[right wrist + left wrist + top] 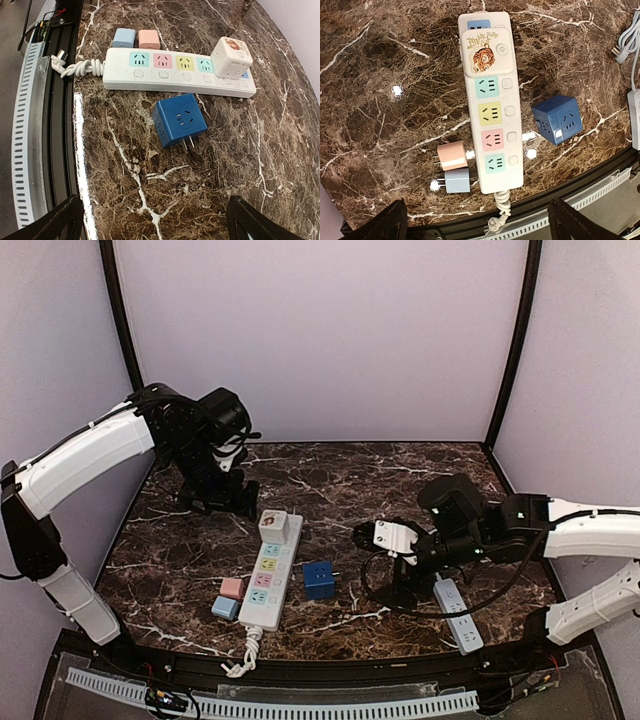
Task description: Insert the plug
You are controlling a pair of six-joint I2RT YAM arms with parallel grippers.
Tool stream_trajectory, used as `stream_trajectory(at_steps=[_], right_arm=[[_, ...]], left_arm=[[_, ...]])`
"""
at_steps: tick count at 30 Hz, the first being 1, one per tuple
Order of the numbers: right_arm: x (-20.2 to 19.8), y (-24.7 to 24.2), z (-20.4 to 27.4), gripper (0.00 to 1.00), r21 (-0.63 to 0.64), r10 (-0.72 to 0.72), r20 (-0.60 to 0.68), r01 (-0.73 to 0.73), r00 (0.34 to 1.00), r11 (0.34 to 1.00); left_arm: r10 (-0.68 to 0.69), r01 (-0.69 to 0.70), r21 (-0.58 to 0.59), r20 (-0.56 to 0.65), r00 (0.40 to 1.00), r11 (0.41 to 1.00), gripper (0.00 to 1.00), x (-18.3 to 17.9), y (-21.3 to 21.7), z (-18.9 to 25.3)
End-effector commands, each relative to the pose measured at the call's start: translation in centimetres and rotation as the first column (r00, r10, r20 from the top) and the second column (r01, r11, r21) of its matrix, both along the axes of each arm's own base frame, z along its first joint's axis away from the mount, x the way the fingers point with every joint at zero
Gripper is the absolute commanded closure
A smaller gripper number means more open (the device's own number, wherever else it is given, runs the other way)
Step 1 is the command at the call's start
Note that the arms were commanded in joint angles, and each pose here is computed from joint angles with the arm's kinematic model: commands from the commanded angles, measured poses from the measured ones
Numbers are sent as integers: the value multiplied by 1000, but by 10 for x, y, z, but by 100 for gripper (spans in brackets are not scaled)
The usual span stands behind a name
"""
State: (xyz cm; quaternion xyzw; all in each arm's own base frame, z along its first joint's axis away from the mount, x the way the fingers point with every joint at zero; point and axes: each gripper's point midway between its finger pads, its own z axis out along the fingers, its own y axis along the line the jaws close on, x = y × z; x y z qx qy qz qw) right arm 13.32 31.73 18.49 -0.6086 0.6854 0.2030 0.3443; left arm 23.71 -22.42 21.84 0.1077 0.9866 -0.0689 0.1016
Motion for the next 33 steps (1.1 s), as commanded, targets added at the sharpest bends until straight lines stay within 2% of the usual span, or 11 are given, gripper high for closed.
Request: stream_trajectory(at_steps=[1, 11, 26, 33], right_arm=[[4, 12, 0, 1, -2, 83, 65, -83, 994, 997], [-1, 27, -30, 1, -65, 286, 154, -279, 946, 958], [13, 56, -60, 1, -124, 362, 81, -351, 929, 928], [33, 65, -71, 1, -162, 348, 110, -329, 931, 930]], left_arm=[[-37, 37, 12, -17, 999, 999, 2, -12, 9, 5], [-63, 62, -64, -24, 998, 996, 2, -26, 7, 0], [-62, 58, -63, -62, 996, 996, 5, -42, 16, -22], [-23, 17, -78, -78, 997, 997, 5, -53, 24, -27]])
